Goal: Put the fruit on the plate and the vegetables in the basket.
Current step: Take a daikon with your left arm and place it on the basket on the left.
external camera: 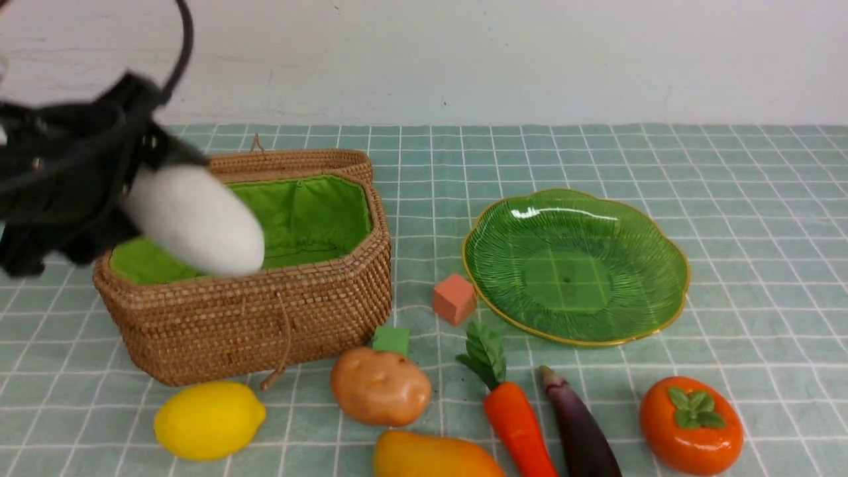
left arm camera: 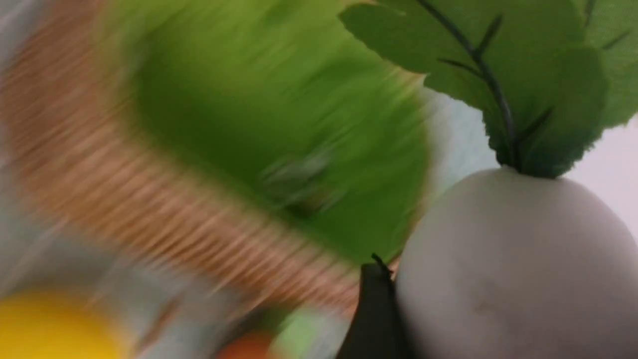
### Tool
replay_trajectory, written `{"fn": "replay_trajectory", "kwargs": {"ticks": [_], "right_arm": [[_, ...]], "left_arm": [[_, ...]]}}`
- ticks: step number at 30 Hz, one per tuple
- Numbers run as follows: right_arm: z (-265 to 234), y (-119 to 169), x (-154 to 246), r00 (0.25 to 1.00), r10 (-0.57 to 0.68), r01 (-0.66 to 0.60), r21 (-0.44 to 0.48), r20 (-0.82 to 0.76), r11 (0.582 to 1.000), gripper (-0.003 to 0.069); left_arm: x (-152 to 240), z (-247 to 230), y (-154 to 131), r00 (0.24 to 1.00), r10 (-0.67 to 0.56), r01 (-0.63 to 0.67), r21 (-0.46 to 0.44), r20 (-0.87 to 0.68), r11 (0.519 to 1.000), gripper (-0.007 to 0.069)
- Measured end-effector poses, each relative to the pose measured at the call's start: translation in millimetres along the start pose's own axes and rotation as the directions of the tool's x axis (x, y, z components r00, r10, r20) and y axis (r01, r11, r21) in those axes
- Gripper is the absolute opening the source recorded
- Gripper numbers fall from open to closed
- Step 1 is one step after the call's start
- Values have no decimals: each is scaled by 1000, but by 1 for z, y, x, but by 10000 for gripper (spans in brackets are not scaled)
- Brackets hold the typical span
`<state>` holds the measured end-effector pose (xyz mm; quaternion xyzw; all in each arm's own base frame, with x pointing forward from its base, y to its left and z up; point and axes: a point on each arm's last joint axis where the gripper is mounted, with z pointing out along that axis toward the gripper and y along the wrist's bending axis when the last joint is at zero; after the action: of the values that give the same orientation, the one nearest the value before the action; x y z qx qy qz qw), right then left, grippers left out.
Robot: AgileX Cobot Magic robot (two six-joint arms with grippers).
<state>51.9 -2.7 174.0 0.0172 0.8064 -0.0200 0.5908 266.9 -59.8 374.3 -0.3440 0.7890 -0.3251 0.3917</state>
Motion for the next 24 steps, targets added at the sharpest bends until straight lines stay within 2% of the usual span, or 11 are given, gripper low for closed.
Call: {"fn": "replay_trajectory", "kwargs": {"ticks": [3, 6, 11, 14, 19, 24], "right_arm": [[0, 0, 0, 1000, 0, 0, 0, 0, 1000, 242], [0, 0, 0, 1000, 0, 0, 0, 0, 1000, 242], [0, 0, 0, 1000, 0, 0, 0, 0, 1000, 242], [0, 0, 0, 1000, 0, 0, 0, 0, 1000, 242], [0, 0, 0, 1000, 0, 0, 0, 0, 1000, 242], [0, 0, 0, 1000, 0, 0, 0, 0, 1000, 242]], "left_arm": [[-12, 25, -16, 1000, -1, 0, 21, 23, 1000, 519], [-15, 47, -18, 1000, -10, 10, 1, 16, 1000, 519], [-11, 96, -2, 989, -146, 145, -68, -9, 987, 519], [-8, 111, 5, 965, -263, 261, -103, -9, 960, 519], [-6, 115, 10, 932, -362, 357, -138, -7, 924, 519], [-5, 115, 12, 935, -354, 348, -161, -8, 923, 544]]}}
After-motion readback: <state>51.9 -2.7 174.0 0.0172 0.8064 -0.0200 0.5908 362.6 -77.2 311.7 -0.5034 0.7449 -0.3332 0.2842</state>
